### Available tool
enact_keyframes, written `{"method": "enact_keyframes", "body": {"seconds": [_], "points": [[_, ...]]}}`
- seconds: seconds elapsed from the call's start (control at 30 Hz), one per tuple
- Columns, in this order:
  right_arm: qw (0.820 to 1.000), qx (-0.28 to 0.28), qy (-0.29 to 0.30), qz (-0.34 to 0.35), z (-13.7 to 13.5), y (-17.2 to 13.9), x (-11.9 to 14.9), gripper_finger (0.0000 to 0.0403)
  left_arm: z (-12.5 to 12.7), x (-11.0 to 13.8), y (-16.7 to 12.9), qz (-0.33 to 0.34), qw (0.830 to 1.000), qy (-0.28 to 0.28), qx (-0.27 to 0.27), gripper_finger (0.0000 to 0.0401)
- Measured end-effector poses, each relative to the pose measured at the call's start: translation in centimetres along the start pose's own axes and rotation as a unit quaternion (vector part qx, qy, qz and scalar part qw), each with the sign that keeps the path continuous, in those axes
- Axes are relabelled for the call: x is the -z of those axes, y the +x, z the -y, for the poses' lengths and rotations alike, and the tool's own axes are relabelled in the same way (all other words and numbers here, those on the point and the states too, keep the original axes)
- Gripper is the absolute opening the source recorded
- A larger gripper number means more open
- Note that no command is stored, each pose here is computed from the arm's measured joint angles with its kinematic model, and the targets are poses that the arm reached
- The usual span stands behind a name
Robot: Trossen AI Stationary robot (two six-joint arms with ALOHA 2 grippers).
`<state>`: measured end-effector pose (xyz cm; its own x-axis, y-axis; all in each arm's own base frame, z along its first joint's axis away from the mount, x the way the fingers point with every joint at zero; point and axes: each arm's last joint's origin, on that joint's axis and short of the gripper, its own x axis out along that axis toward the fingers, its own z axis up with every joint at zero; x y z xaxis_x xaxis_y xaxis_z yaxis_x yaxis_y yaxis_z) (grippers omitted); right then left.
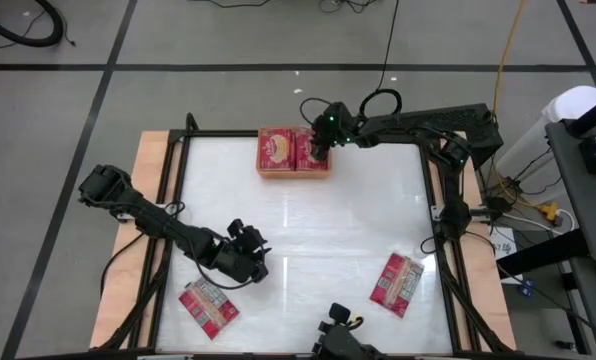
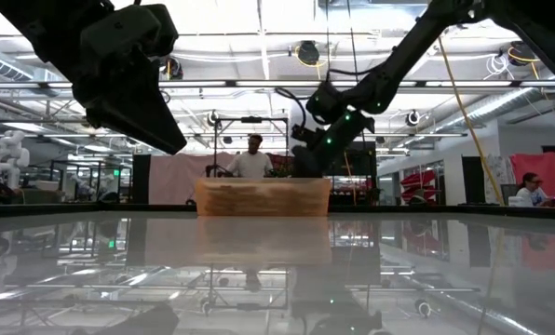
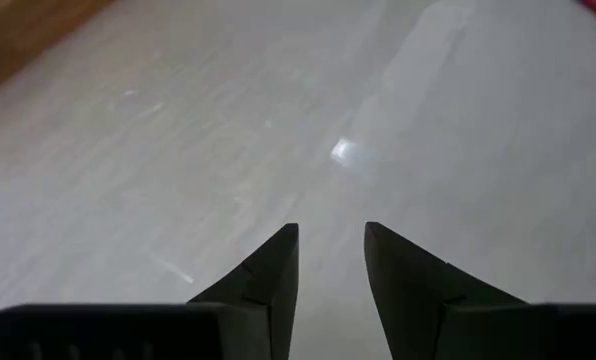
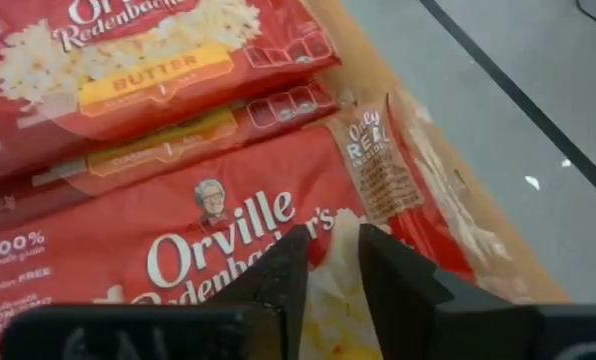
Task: Sort popcorn bags into baskets
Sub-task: Put the red popcorn bag into the orange bin
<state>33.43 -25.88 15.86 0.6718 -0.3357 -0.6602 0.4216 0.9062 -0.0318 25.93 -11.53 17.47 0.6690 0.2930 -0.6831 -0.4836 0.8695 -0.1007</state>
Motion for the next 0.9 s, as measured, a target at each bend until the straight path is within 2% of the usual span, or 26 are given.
{"method": "enact_keyframes", "body": {"seconds": [0.13,0.27,0.5,0.63,0.7,0.8,0.9], "points": [[1.000,-0.005,-0.009,-0.003,-0.4,0.7,0.3,0.0071,0.0,0.0,0.0,0.000,1.000,0.003,0.000,0.0120],[1.000,-0.013,-0.013,0.004,-1.4,0.0,-0.4,0.0068,0.1,0.1,-0.1,0.000,1.000,0.005,0.001,0.0120],[0.999,-0.035,-0.026,0.024,-4.2,-4.4,-3.2,0.0068,0.6,0.8,-0.7,-0.008,1.000,0.022,0.011,0.0120],[0.994,-0.098,-0.042,0.025,-7.1,-7.5,-3.8,0.0068,1.1,1.9,-1.4,-0.058,0.997,0.024,0.046,0.0120],[0.989,-0.134,-0.059,0.033,-8.9,-9.0,-3.2,0.0068,1.7,2.7,-1.9,-0.098,0.991,0.019,0.083,0.0120],[0.981,-0.157,-0.092,0.062,-11.7,-11.1,-1.3,0.0068,2.8,3.9,-3.1,-0.149,0.978,0.018,0.142,0.0131],[0.968,-0.183,-0.130,0.116,-14.0,-12.9,1.4,0.0068,3.6,5.1,-4.3,-0.169,0.972,0.008,0.163,0.0159]]}}
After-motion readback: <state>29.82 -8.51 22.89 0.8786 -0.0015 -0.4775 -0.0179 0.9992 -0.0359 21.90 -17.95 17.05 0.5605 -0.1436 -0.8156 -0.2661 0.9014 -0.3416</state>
